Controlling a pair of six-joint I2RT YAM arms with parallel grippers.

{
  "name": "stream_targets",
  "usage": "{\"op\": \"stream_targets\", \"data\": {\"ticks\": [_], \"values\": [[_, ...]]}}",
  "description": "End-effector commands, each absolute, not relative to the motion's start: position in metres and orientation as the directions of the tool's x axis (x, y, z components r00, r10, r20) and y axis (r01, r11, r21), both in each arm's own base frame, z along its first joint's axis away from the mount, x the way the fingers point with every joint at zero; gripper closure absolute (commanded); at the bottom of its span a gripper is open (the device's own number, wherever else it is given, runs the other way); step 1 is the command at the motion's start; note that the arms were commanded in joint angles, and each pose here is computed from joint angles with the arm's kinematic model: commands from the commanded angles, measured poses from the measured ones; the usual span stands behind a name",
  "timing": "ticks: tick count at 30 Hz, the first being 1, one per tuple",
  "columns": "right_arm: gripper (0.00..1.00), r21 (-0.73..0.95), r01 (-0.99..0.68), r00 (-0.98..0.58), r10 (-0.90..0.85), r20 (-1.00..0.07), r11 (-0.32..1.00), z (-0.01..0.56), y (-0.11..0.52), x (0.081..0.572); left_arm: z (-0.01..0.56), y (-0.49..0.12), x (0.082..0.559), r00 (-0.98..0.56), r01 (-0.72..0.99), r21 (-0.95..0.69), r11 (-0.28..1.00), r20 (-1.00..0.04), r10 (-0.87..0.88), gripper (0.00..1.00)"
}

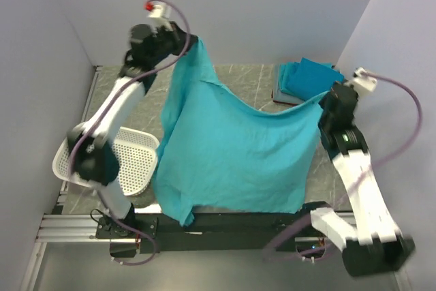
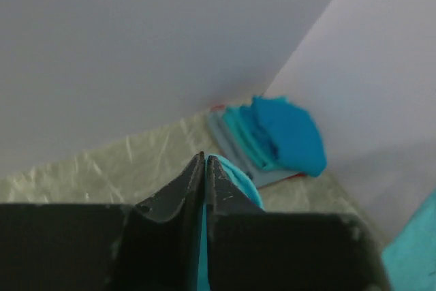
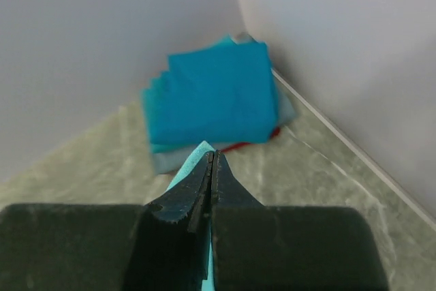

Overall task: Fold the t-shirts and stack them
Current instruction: Flatten the tshirt out, then fold the tshirt

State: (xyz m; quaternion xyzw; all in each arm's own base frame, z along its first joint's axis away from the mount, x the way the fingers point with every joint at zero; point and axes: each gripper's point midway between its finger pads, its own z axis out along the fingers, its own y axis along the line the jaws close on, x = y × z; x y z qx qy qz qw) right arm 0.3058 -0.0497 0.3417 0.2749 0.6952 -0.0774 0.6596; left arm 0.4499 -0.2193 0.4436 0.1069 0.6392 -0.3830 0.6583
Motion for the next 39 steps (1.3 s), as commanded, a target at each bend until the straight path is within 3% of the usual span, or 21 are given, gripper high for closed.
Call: {"op": "stream_targets", "data": {"ticks": [1,2,3,4,5,7,11,19,23,28,39], "values": [[1.0,0.266,0.566,0.014,0.313,-0.95,0.78,0.312,-0.072,0.351,0.374,-0.235,0.521,-0.245,0.57,-0.385,0.726,-0.923,-0.297,0.88],[1.0,0.258,0.585,-0.003,0.32,-0.947,0.769,0.303,-0.081,0.36,0.333,-0.243,0.545,-0.313,0.545,-0.414,0.729,-0.907,-0.281,0.74],[0.93,0.25,0.583,-0.028,0.326,-0.945,0.773,0.295,-0.081,0.369,0.335,-0.249,0.552,-0.309,0.567,-0.414,0.712,-0.908,-0.282,0.61],[0.6,0.227,0.58,-0.075,0.329,-0.941,0.782,0.283,-0.078,0.386,0.329,-0.252,0.557,-0.321,0.57,-0.425,0.703,-0.903,-0.286,0.41],[0.44,0.209,0.569,-0.105,0.322,-0.941,0.795,0.276,-0.075,0.395,0.321,-0.257,0.56,-0.331,0.575,-0.438,0.691,-0.897,-0.292,0.34],[0.29,0.169,0.571,-0.167,0.316,-0.934,0.803,0.262,-0.074,0.409,0.312,-0.259,0.557,-0.336,0.569,-0.452,0.687,-0.89,-0.307,0.22],[0.28,0.178,0.54,-0.202,0.332,-0.921,0.823,0.248,-0.066,0.407,0.305,-0.247,0.532,-0.327,0.531,-0.442,0.723,-0.894,-0.306,0.17],[0.28,0.399,0.209,-0.352,0.45,-0.821,0.893,0.206,0.029,0.384,0.207,-0.206,0.486,-0.485,0.307,-0.457,0.835,-0.83,-0.276,0.15],[0.29,0.438,0.127,-0.44,0.446,-0.779,0.89,0.18,0.074,0.369,0.165,-0.201,0.466,-0.562,0.259,-0.473,0.842,-0.783,-0.268,0.15],[0.29,0.453,0.065,-0.55,0.411,-0.727,0.889,0.144,0.112,0.357,0.13,-0.194,0.446,-0.613,0.209,-0.476,0.854,-0.744,-0.265,0.16],[0.32,0.426,0.153,-0.701,0.402,-0.59,0.892,0.076,0.12,0.363,0.09,-0.196,0.442,-0.684,0.153,-0.5,0.852,-0.676,-0.274,0.17]]}}
